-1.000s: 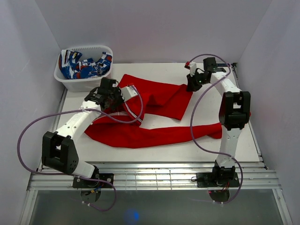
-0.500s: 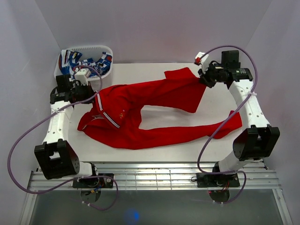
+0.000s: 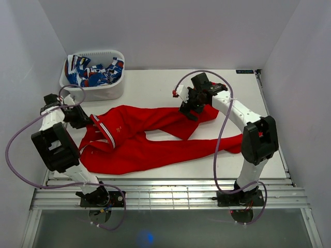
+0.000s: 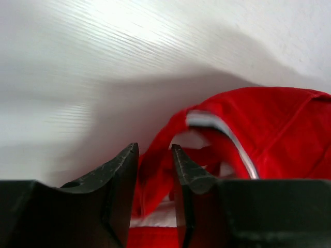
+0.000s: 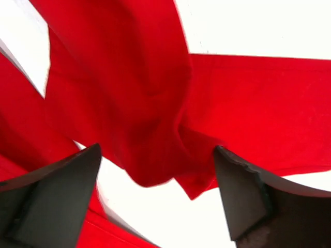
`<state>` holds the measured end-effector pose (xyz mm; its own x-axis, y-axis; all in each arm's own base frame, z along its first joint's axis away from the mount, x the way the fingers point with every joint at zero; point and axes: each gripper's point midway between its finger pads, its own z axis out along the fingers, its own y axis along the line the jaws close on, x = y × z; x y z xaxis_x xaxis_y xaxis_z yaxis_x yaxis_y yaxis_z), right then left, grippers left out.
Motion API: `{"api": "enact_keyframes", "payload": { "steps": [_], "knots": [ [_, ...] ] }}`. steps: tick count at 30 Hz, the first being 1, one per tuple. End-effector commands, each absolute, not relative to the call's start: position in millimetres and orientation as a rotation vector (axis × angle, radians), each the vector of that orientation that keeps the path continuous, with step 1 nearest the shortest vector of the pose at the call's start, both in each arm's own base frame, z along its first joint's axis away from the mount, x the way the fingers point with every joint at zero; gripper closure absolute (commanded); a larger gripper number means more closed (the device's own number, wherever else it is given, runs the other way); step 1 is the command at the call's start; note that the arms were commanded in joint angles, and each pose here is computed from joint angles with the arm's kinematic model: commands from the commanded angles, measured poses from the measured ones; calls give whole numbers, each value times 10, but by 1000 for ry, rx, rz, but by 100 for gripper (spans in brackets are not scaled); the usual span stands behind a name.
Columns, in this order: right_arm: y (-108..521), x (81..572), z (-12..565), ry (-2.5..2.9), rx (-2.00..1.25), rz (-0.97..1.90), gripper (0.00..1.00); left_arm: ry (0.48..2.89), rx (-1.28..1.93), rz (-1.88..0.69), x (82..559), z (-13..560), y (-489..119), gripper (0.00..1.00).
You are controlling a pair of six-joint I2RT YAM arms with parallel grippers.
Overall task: Fold and stack the trousers
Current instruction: Flatten the trousers out
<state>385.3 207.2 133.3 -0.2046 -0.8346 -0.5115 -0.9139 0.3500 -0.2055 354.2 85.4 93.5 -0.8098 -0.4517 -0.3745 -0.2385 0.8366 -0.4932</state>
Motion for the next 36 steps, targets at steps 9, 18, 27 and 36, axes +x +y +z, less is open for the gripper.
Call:
{"api": "enact_keyframes", "payload": {
  "steps": [9,18,27,36],
  "knots": [
    [929,5069,2068,2076,-1099,136,3,2455,-399,-360,3731,1323,1447,44],
    [388,5174,1101,1871,-1606,-19,8,2332,-125,-656,3717,1792,978,44],
    [374,5660,749,1546,-1674,-167,2,2329,-69,-754,3586,1803,796,43],
    [661,5780,268,1757,-1642,220,2,2348,-104,-724,3579,1813,834,43]
  ]
}}
